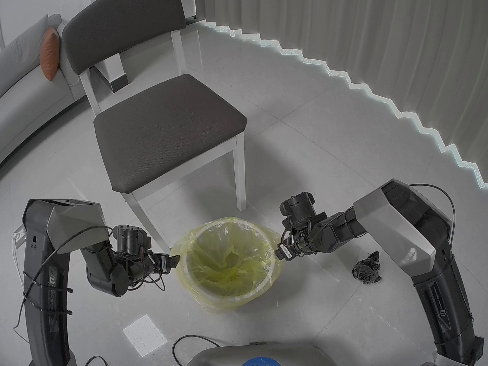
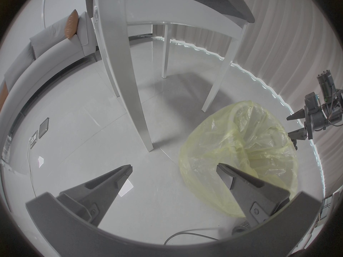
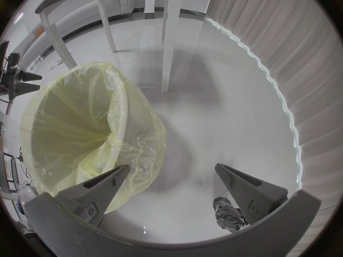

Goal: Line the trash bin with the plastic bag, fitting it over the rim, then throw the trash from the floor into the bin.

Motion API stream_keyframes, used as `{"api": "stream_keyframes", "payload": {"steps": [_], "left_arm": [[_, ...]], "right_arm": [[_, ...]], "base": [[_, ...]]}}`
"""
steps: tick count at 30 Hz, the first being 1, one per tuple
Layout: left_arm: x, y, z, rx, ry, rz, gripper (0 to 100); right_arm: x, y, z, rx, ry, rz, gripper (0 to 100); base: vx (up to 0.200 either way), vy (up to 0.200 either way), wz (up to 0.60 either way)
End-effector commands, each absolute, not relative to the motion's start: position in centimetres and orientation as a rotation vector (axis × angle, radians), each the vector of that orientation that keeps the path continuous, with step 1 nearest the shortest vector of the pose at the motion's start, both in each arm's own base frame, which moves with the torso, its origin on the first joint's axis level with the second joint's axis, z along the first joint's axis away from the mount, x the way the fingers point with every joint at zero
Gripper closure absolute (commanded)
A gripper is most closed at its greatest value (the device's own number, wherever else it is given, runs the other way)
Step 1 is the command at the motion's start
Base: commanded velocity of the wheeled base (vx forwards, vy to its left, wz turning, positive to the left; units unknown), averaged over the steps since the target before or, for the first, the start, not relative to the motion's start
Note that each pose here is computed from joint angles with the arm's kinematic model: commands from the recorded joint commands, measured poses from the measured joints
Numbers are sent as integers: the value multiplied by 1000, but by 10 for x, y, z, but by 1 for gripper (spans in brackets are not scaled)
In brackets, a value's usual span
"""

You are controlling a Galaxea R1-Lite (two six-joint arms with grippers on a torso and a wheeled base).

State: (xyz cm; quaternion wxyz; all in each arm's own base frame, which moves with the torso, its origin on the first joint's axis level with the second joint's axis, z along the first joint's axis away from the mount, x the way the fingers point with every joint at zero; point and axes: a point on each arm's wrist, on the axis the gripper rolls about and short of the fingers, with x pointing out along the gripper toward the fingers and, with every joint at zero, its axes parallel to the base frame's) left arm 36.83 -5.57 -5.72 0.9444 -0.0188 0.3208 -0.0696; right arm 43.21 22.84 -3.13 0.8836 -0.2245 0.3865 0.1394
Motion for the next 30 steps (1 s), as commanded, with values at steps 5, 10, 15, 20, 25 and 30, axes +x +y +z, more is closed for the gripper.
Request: {"api": "stream_keyframes", "payload": {"steps": [5, 10, 15, 20, 25, 30], "left_arm": [[407, -65, -62, -35, 681, -147, 0], [426, -75, -59, -27, 709, -162, 0], [443, -82, -56, -24, 737, -170, 0], [445, -85, -55, -26, 776, -170, 0], [438, -79, -58, -28, 789, -151, 0], [425, -65, -56, -35, 724, -135, 0]], "right_arm": [[433, 224, -18, -459, 786, 279, 0], [431, 223, -15, -461, 788, 280, 0], [428, 221, -18, -468, 803, 281, 0], [428, 221, -22, -477, 811, 284, 0], [428, 222, -27, -480, 817, 285, 0], [431, 223, -36, -490, 826, 288, 0]], "base": [[0, 0, 0], [0, 0, 0], [0, 0, 0], [0, 0, 0], [0, 0, 0], [0, 0, 0]]}}
